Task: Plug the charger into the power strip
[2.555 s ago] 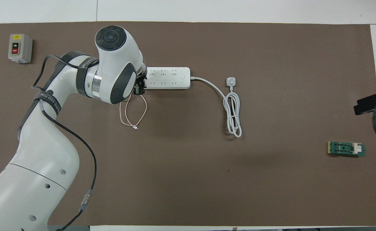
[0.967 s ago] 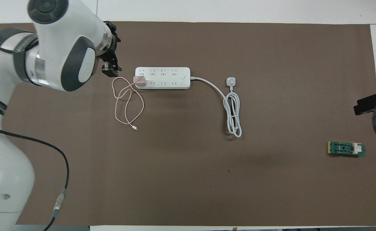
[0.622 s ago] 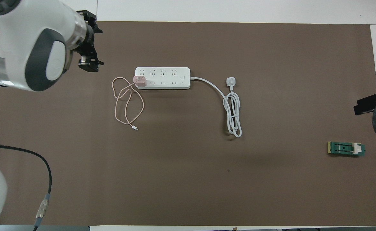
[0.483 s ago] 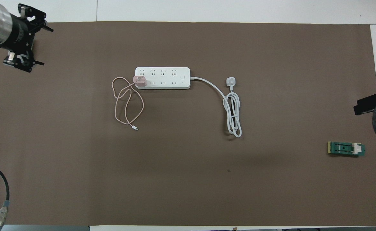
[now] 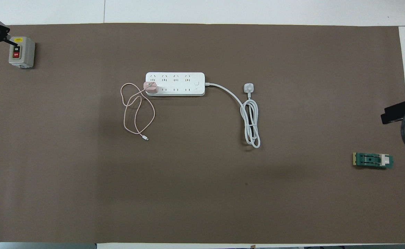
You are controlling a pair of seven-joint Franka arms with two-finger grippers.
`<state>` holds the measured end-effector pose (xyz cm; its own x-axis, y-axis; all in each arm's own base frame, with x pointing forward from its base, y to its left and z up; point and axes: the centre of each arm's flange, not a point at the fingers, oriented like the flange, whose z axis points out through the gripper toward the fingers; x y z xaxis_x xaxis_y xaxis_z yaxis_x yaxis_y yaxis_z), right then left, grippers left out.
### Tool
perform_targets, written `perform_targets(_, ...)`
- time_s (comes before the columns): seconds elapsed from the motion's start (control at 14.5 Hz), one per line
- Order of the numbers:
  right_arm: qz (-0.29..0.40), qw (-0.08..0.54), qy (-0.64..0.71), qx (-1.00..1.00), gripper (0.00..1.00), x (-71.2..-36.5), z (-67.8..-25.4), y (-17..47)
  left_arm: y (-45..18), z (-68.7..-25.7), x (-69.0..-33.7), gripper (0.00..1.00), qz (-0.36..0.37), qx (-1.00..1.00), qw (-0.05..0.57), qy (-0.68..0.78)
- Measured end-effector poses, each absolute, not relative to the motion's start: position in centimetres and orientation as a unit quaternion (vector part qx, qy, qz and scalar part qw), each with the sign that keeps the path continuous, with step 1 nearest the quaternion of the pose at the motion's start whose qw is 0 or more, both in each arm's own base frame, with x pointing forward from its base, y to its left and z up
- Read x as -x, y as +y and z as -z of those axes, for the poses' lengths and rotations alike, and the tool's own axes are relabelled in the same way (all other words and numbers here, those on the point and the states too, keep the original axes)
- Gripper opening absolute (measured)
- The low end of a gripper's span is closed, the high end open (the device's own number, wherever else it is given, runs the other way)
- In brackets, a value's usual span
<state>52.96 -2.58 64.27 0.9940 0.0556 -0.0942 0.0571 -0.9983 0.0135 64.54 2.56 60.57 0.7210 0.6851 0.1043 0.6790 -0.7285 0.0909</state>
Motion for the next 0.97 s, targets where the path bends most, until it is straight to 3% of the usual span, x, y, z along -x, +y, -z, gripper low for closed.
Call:
perform_targets(0.28,0.047,0.008,0.028,-0.998,1.00,-53.0,-64.3,-2.6,3.9,-62.7,-61.3,1.00,-0.061,-0.957,0.014,0.283)
perform_targets(0.35,0.047,0.008,0.028,-0.998,1.00,-53.0,-64.3,-2.6,3.5,-63.2,-59.2,1.00,-0.052,-0.966,0.011,0.251)
perform_targets(0.48,0.047,0.008,0.028,-0.998,1.00,-53.0,-64.3,-2.6,2.2,-62.3,-57.5,1.00,-0.026,-0.982,0.004,0.186)
perform_targets(0.97,0.047,0.008,0.028,-0.998,1.00,-53.0,-64.3,-2.6,-2.7,-59.6,-56.7,1.00,0.002,-1.000,0.001,0.017)
